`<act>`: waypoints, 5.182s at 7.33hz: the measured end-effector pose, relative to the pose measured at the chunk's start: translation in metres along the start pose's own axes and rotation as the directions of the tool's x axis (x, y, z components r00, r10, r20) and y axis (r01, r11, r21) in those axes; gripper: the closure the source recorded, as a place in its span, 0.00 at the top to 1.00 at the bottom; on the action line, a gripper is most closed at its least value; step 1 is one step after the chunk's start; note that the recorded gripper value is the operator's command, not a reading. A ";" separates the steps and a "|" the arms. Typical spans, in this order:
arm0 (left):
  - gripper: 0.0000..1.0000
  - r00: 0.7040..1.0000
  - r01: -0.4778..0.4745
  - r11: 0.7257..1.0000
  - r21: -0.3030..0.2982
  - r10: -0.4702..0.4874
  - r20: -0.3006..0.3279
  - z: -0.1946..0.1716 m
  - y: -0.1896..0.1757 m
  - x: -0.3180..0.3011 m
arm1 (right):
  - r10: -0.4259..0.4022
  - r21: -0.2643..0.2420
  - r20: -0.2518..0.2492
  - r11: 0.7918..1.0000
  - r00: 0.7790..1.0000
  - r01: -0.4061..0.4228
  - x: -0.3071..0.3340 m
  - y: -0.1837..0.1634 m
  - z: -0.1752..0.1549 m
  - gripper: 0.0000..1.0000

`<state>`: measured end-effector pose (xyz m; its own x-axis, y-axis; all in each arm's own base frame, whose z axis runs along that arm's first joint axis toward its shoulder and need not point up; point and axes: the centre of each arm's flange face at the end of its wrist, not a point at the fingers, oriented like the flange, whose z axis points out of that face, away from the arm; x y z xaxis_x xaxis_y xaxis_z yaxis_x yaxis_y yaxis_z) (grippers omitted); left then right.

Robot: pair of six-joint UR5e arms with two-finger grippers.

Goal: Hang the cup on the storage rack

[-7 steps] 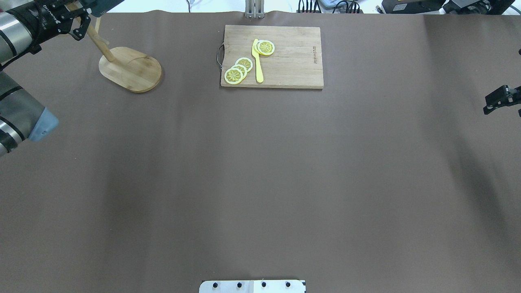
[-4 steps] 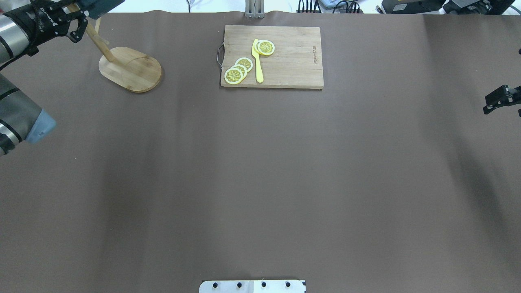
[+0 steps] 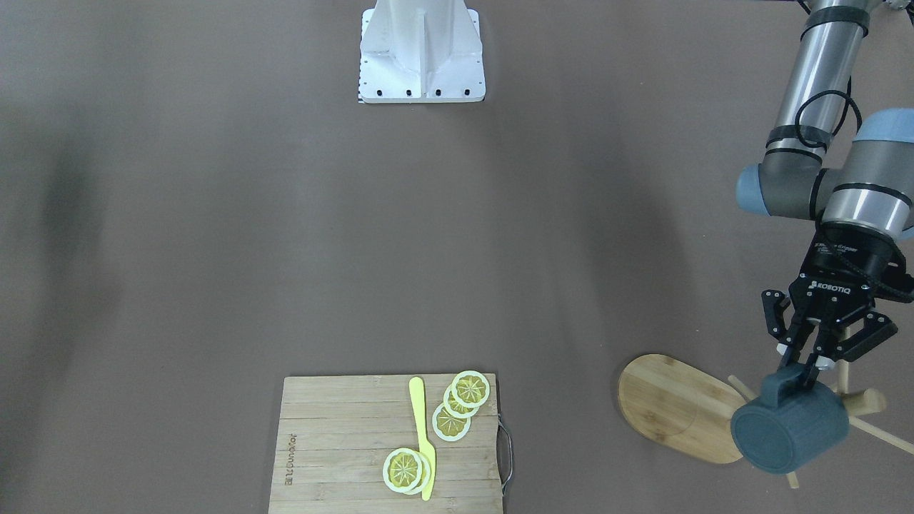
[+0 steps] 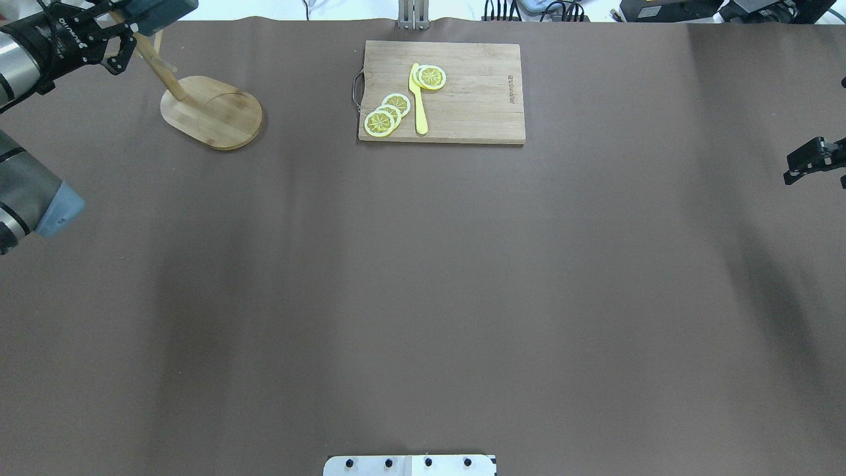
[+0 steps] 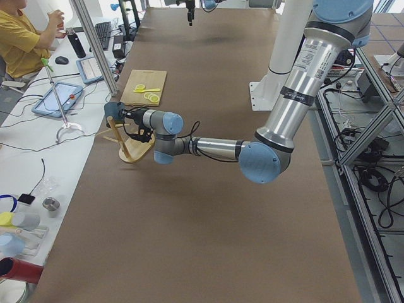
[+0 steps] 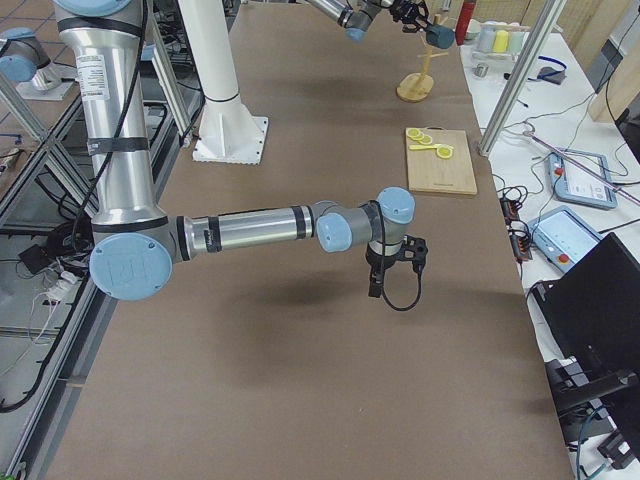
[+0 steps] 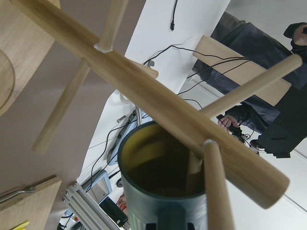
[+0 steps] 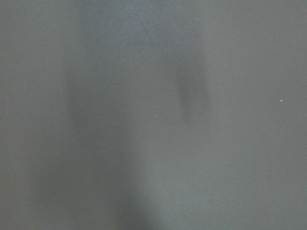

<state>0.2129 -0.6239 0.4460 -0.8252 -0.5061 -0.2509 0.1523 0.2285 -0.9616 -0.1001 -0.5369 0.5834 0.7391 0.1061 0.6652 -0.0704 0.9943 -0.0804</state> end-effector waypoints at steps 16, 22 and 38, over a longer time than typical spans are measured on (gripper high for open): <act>0.98 -0.187 -0.964 -0.139 -0.225 0.960 0.208 -0.239 -0.170 0.017 | 0.012 0.140 -0.011 0.990 1.000 -0.010 0.062 0.007 -0.070 1.00; 0.98 -0.313 -0.863 -0.146 -0.484 0.906 0.285 -0.273 -0.154 0.040 | -0.083 0.144 -0.019 0.986 0.996 0.085 0.078 0.012 -0.072 1.00; 0.98 -0.459 -0.412 0.083 -0.908 0.842 0.285 -0.240 -0.155 0.054 | -0.169 0.078 -0.016 0.982 0.985 0.170 0.156 0.048 -0.047 1.00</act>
<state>0.0144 -0.4867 0.6085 0.6616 0.1877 -0.7260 -0.1415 0.9820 0.1250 0.0432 -0.4729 0.6485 0.7508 -0.0639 0.6574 0.0043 0.9958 0.0920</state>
